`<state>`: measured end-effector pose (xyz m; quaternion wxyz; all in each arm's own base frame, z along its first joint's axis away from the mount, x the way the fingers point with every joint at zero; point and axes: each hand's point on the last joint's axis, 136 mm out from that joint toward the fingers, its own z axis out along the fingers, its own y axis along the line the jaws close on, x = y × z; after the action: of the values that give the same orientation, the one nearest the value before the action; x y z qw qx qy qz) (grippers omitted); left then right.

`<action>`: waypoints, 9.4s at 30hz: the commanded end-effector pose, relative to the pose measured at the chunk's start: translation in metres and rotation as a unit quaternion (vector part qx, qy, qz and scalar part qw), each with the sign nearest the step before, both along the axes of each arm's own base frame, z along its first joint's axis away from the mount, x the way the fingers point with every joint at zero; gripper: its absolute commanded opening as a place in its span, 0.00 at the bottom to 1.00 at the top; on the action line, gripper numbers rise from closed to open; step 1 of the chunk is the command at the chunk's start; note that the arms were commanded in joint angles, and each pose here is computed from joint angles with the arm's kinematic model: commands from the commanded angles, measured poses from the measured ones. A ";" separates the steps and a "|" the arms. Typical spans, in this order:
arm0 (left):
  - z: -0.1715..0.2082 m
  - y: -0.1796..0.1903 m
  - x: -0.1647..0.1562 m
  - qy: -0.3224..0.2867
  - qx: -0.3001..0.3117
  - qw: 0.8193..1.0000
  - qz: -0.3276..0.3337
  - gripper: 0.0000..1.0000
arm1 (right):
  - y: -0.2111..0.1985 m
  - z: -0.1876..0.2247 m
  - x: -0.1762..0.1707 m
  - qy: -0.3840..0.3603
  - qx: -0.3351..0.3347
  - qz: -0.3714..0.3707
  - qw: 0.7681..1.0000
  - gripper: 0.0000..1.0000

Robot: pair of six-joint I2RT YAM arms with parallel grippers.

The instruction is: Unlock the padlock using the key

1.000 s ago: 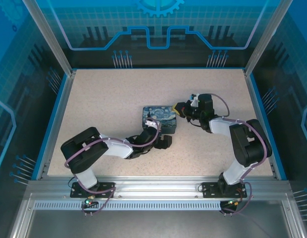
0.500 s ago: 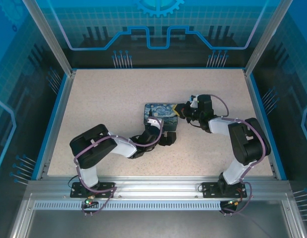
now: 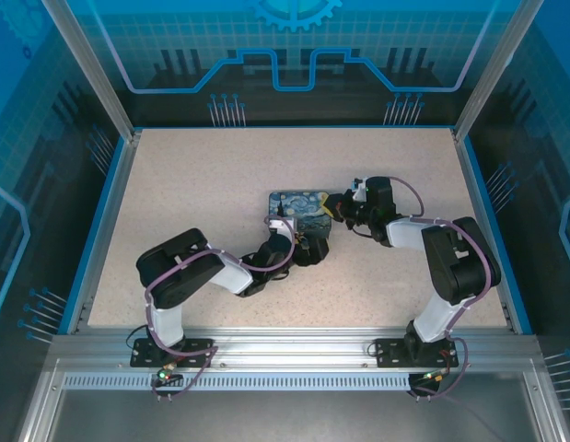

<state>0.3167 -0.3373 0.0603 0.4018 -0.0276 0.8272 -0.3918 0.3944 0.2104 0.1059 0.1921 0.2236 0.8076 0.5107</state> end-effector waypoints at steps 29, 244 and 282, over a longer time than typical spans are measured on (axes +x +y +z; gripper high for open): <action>-0.021 -0.001 0.003 0.028 -0.099 0.993 0.065 0.80 | -0.002 -0.015 0.000 0.012 -0.006 0.005 1.000 0.00; 0.117 0.004 0.022 0.156 -0.488 0.854 0.093 0.00 | -0.007 0.057 -0.102 -0.018 0.057 -0.047 0.997 0.00; 0.120 -0.006 0.023 0.162 -0.495 0.850 0.081 0.00 | 0.002 0.057 -0.086 -0.021 0.049 -0.040 0.998 0.00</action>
<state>0.3379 -0.3337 0.1424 0.2232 -0.3753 0.6189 -0.6529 0.3033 0.2043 0.1488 0.2037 0.2737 0.7725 0.5355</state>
